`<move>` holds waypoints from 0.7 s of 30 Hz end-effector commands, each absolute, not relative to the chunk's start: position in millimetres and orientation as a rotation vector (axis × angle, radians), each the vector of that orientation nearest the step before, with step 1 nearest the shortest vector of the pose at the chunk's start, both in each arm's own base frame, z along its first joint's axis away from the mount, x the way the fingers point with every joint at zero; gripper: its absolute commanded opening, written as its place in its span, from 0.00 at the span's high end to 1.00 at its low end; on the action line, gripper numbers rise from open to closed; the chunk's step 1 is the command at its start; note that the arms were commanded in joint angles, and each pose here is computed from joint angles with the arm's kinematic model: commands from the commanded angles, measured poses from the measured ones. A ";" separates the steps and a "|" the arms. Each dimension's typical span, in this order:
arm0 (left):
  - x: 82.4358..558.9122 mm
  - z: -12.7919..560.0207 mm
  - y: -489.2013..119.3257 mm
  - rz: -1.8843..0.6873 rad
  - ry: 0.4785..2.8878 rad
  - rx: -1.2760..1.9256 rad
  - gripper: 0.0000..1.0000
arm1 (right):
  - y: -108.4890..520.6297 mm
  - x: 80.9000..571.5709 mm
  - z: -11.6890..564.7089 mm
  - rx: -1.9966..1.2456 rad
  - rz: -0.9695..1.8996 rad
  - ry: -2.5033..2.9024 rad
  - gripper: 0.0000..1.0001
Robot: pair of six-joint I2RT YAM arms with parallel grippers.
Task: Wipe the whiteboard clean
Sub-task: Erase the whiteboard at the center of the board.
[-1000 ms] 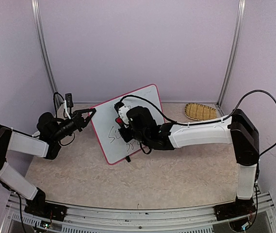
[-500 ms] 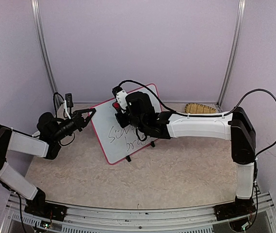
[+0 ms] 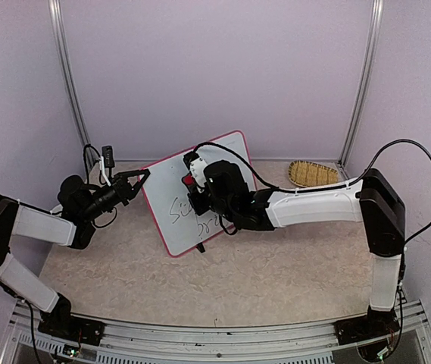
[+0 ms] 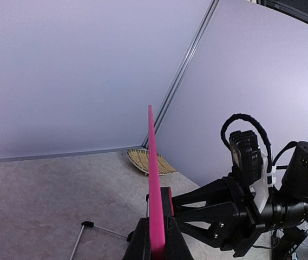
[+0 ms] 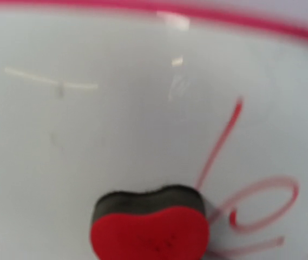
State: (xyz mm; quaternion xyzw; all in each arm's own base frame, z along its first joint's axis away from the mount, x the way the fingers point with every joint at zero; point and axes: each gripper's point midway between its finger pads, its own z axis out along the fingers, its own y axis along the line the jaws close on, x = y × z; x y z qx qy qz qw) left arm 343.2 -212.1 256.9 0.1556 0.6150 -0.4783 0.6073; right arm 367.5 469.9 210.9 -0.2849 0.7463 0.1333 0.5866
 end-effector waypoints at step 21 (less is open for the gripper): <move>324.2 256.0 -230.5 -1.147 1.402 0.508 1.00 | 461.5 379.7 213.8 -0.649 0.245 1.756 0.80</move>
